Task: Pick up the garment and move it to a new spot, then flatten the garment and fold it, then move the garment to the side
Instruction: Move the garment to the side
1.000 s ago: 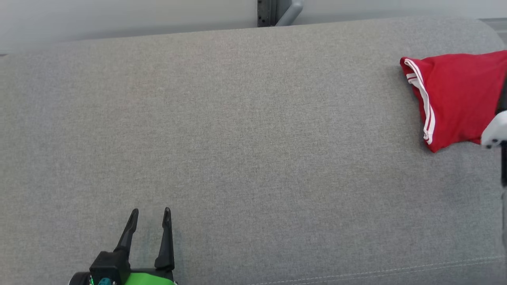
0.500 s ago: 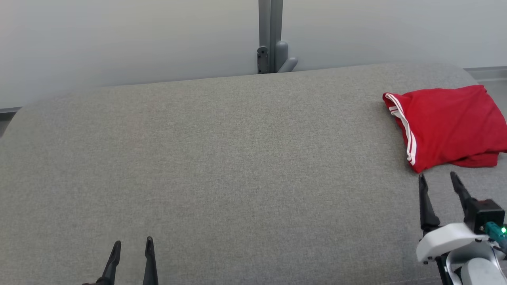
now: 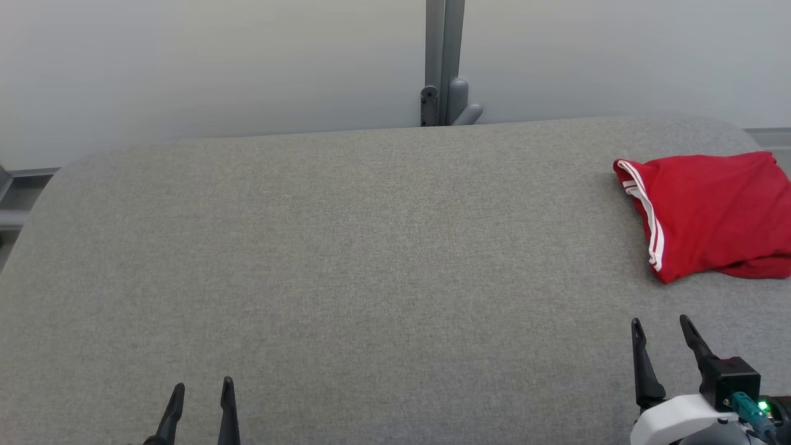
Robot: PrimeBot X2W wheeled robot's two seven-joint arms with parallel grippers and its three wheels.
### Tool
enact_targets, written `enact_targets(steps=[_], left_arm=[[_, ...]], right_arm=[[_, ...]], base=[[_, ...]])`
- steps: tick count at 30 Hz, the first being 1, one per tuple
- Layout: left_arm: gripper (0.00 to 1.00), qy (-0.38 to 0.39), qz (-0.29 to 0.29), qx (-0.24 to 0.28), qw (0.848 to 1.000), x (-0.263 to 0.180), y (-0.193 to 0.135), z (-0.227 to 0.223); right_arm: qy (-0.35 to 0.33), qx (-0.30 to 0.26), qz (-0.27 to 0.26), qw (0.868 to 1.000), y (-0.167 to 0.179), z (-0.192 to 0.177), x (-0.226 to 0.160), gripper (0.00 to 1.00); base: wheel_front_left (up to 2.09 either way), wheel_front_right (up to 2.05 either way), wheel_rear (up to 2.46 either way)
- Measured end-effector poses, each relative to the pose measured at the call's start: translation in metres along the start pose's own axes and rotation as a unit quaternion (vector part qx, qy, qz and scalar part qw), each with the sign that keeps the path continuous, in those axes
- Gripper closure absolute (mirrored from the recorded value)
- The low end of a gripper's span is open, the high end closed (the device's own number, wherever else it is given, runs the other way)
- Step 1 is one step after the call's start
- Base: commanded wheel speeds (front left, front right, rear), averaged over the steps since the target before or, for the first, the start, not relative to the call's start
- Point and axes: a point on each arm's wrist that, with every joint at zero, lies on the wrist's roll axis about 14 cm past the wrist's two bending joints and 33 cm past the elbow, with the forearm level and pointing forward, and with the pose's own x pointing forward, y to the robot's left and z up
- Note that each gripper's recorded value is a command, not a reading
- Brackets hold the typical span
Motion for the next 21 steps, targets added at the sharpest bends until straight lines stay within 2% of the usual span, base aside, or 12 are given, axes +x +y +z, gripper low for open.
enact_targets(steps=[21], left_arm=[[0.0, 0.006, 0.019, -0.001, 1.0, -0.01, 0.013, -0.005]], right_arm=[[-0.003, -0.002, 0.032, 0.999, 0.022, 0.002, 0.005, 0.0]], base=[[0.0, 0.0, 0.0]])
